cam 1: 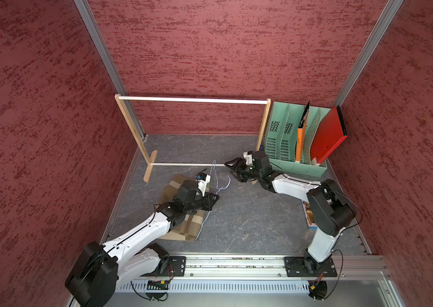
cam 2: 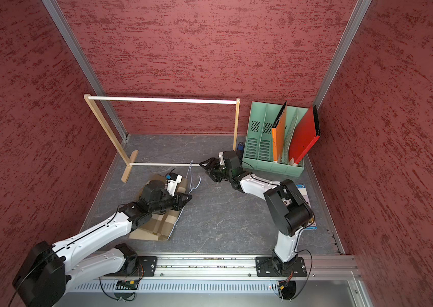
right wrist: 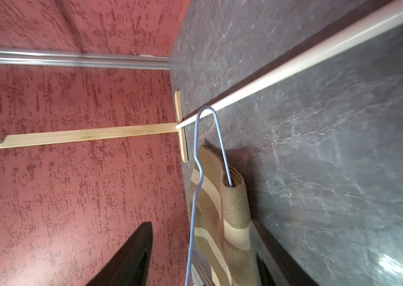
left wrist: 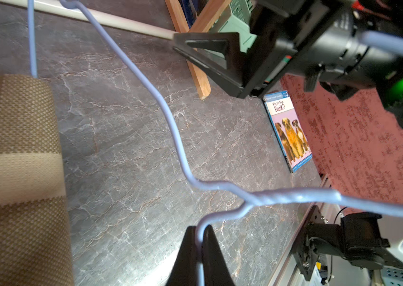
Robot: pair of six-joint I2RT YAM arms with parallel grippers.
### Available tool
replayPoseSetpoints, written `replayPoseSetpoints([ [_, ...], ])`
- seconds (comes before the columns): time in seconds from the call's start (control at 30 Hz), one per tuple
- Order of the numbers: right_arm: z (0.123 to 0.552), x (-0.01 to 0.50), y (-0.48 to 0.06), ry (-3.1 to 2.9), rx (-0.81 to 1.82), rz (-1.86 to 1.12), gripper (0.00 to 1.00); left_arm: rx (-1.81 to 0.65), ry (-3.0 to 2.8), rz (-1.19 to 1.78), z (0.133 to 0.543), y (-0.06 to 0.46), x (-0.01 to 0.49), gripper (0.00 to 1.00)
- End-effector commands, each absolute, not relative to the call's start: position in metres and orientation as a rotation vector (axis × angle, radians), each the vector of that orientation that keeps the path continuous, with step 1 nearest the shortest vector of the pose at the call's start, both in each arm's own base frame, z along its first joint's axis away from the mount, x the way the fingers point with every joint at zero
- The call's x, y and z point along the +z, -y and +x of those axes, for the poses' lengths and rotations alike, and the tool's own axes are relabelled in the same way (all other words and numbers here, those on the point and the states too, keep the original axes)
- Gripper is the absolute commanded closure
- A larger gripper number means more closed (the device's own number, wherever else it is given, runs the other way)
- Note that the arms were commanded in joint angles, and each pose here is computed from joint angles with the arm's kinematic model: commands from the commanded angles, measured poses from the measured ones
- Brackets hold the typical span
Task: Hang the scarf on the hanger
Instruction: Place the hanger at the clothesline.
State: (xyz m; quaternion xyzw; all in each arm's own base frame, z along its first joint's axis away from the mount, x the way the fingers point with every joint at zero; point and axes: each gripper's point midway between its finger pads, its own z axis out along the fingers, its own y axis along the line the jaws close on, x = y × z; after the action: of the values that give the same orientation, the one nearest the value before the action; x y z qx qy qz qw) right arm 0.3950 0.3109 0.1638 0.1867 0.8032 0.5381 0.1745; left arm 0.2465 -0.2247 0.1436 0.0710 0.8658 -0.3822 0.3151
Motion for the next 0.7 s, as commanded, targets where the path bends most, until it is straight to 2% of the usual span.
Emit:
replayPoseSetpoints([
  [0.0,0.397,0.164,-0.275,-2.255,1.409,0.554,0.33,-1.092,-2.198,0.148,0.256,0.227,0.181,1.00],
  [0.3,0.379,0.153,-0.207,-2.298,1.226,0.601,0.32,-1.132,-2.196,-0.018,0.277,0.219,0.244,1.00],
  [0.47,0.375,0.152,-0.187,-2.290,1.189,0.630,0.32,-1.157,-2.225,-0.166,0.292,0.211,0.267,1.00],
  [0.67,0.373,0.161,-0.169,-2.262,1.163,0.639,0.32,-1.153,-2.163,-0.204,0.307,0.211,0.302,1.00],
])
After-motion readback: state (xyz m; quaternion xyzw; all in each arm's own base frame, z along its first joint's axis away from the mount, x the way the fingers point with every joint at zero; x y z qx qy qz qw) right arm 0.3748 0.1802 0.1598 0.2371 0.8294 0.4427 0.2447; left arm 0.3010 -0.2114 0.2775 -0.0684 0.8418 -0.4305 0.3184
